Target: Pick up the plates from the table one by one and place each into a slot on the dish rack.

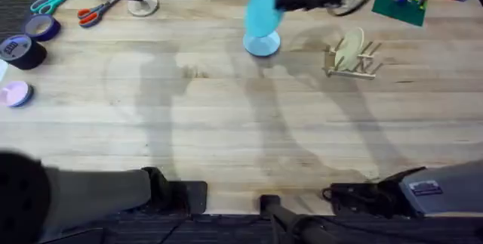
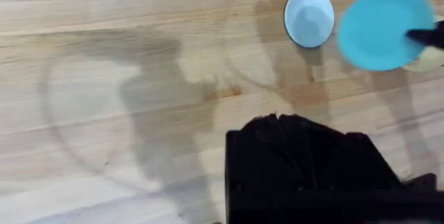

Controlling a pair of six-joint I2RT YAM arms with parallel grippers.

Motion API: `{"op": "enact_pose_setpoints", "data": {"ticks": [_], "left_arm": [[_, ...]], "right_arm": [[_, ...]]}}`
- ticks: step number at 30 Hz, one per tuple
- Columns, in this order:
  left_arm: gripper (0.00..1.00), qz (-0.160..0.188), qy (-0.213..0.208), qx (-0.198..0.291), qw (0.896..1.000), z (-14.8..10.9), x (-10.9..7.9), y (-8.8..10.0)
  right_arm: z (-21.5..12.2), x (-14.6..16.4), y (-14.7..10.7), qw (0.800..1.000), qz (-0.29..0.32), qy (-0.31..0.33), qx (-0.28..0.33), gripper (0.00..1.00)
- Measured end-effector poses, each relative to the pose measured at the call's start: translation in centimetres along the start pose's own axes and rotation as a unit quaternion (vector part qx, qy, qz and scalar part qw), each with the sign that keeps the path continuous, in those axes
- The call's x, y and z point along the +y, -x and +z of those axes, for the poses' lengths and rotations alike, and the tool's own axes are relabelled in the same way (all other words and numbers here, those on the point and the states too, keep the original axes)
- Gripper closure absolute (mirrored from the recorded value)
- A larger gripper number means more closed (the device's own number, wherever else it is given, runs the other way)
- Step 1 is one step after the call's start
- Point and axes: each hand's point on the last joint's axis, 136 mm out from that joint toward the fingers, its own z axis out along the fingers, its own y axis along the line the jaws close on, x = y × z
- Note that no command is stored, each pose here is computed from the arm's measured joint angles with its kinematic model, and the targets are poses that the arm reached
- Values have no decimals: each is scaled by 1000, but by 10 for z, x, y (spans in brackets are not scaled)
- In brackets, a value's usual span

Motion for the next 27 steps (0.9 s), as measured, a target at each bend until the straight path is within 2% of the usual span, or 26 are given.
{"op": "enact_pose_setpoints", "data": {"ticks": [10,21,23,24,26,27], "left_arm": [[960,27,38,-49,998,-51,-21,-20],[954,34,46,-63,996,-65,-28,-27],[878,34,47,-63,996,-65,-27,-27],[790,35,48,-63,996,-65,-27,-27],[525,35,49,-63,996,-65,-27,-27],[356,35,49,-63,996,-65,-27,-27]], "right_arm": [[-107,-57,-8,992,13,-117,-45,972],[-180,-84,-35,972,26,-221,-75,972],[-190,-85,-43,968,26,-237,-75,972],[-196,-85,-47,966,26,-245,-75,972],[-206,-87,-57,962,27,-261,-73,972],[-211,-87,-62,960,28,-269,-72,972]]}}
